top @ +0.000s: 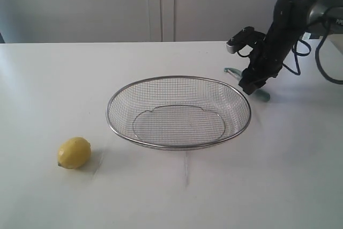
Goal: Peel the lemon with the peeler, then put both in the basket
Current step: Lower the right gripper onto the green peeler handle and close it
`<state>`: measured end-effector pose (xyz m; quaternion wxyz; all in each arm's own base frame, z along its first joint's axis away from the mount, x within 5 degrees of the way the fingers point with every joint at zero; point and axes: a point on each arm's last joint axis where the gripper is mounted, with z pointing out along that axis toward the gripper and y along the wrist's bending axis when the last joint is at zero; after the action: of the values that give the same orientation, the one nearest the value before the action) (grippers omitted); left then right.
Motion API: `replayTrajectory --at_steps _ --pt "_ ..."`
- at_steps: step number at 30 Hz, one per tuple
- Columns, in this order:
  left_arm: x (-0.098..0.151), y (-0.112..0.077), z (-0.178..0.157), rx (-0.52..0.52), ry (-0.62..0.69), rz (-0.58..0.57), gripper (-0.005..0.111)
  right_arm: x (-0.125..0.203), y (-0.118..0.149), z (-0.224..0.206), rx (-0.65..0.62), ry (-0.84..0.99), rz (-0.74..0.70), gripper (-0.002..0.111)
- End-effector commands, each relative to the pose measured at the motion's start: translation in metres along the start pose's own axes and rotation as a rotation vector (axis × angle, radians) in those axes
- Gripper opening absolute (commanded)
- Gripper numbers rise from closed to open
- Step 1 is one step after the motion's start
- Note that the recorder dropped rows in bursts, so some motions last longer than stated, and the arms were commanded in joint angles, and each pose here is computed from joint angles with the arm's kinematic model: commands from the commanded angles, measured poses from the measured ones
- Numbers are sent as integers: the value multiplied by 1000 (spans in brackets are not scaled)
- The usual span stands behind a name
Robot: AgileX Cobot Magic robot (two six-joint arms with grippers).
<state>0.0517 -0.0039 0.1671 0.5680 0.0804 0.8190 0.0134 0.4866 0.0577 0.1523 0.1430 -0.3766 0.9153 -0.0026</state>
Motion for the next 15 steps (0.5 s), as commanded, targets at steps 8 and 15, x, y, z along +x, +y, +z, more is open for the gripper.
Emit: replayTrajectory --at_steps 8,15 --pt "1 0 0 3 0 -8 0 3 3 15 -18 29 -16 51" --pt "1 0 0 3 0 -8 0 6 1 15 4 61 -18 29"
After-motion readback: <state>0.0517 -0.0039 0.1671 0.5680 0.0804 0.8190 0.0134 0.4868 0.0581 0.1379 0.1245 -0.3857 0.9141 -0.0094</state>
